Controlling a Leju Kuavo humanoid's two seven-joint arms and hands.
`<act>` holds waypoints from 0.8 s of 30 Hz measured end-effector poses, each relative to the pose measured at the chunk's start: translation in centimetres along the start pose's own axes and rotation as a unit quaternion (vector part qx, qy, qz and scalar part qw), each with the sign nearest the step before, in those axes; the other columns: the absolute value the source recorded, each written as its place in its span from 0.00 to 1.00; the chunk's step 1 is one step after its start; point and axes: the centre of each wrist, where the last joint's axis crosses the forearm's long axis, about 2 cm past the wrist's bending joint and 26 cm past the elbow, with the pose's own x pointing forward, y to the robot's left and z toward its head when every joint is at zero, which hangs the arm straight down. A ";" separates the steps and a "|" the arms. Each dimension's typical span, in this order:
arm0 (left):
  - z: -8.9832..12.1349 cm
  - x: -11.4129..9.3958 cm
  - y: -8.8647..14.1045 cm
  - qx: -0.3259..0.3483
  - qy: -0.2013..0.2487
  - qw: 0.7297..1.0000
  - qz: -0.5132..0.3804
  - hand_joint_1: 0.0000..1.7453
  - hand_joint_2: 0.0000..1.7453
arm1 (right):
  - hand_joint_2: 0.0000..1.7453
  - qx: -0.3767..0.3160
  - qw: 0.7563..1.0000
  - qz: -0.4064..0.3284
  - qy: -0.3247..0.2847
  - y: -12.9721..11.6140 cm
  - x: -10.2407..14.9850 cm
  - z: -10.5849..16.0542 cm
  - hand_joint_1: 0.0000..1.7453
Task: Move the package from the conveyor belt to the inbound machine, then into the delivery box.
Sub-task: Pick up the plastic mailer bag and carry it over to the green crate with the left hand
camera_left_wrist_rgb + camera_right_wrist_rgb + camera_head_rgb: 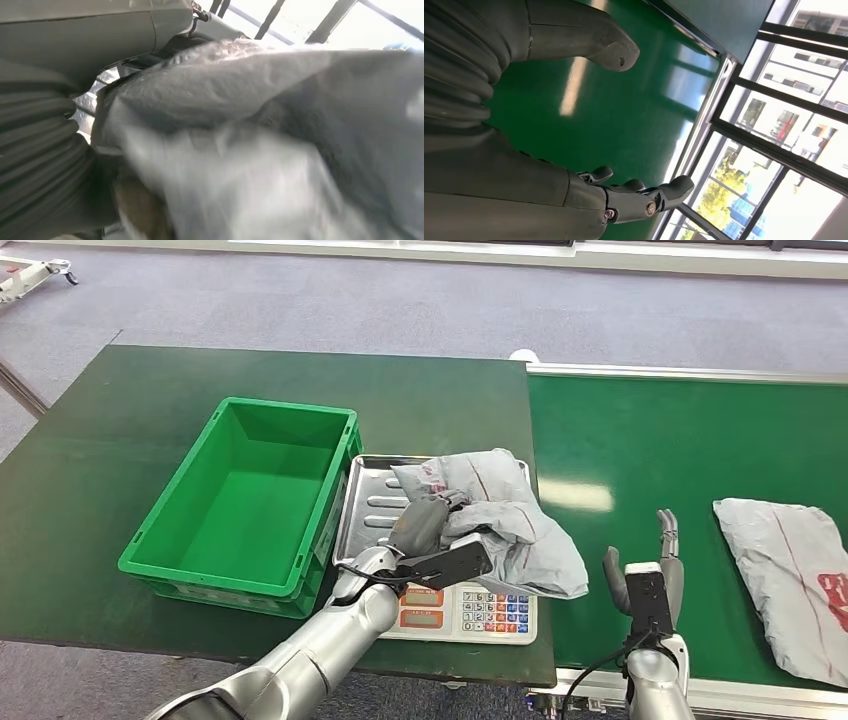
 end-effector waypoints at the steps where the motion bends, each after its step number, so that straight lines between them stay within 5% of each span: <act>1: 0.0 0.0 0.1 0.004 0.000 1.000 0.001 1.00 1.00 | 1.00 0.000 1.000 0.000 0.000 0.0 0.0 0.0 0.00; 11: 0.6 -0.2 -0.2 0.063 -0.049 0.996 0.050 1.00 1.00 | 1.00 -0.002 1.000 0.003 0.003 0.1 -0.1 0.1 0.00; 14: 1.2 -0.2 -0.4 0.142 -0.084 0.980 0.114 1.00 1.00 | 1.00 -0.003 1.000 0.006 0.009 0.2 -0.3 0.5 0.00; 19: 2.5 0.5 1.4 0.334 -0.081 0.930 0.131 1.00 1.00 | 1.00 -0.002 1.000 0.013 0.024 0.3 -0.7 2.0 0.00; 24: 3.5 0.8 4.1 0.409 -0.109 0.902 0.088 1.00 1.00 | 1.00 0.002 0.999 0.016 0.028 0.6 -0.8 2.7 0.00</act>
